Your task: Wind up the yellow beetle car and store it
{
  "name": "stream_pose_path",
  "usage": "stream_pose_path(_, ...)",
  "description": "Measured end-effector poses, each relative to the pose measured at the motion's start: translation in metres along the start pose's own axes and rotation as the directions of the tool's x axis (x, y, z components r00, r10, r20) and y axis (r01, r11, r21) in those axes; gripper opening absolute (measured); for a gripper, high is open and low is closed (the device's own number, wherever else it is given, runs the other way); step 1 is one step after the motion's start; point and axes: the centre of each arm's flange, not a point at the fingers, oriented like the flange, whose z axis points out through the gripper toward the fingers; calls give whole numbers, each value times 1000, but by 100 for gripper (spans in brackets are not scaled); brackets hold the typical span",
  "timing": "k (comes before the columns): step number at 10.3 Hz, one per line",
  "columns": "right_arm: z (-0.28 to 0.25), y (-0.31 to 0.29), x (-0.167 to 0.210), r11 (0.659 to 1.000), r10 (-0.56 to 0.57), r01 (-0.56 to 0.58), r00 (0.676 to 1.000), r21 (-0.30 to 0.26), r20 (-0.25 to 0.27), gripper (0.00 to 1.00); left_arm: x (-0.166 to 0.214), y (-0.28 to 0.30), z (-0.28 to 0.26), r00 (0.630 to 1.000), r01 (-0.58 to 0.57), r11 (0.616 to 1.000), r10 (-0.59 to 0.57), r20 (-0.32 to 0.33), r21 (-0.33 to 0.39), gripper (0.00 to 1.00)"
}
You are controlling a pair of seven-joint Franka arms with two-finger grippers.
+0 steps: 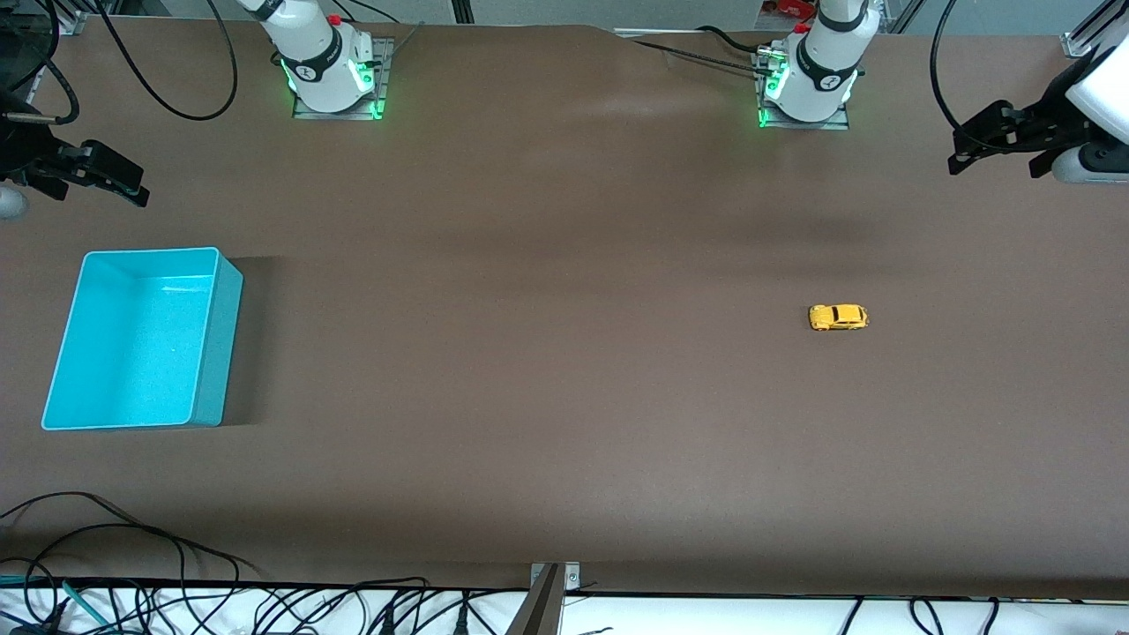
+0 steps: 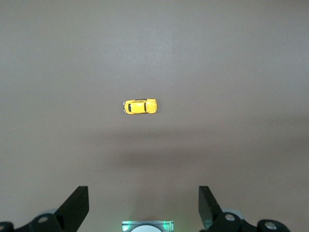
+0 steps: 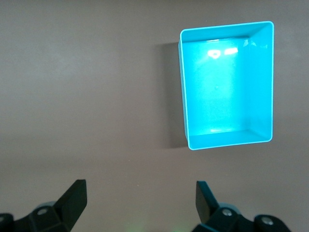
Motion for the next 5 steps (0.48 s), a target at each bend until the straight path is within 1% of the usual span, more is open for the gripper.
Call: stream_pose_path(5, 0, -2, 0, 1000, -3, 3, 1000, 0, 0, 100, 1, -1, 1, 1000, 3, 1000, -3, -2, -1, 100)
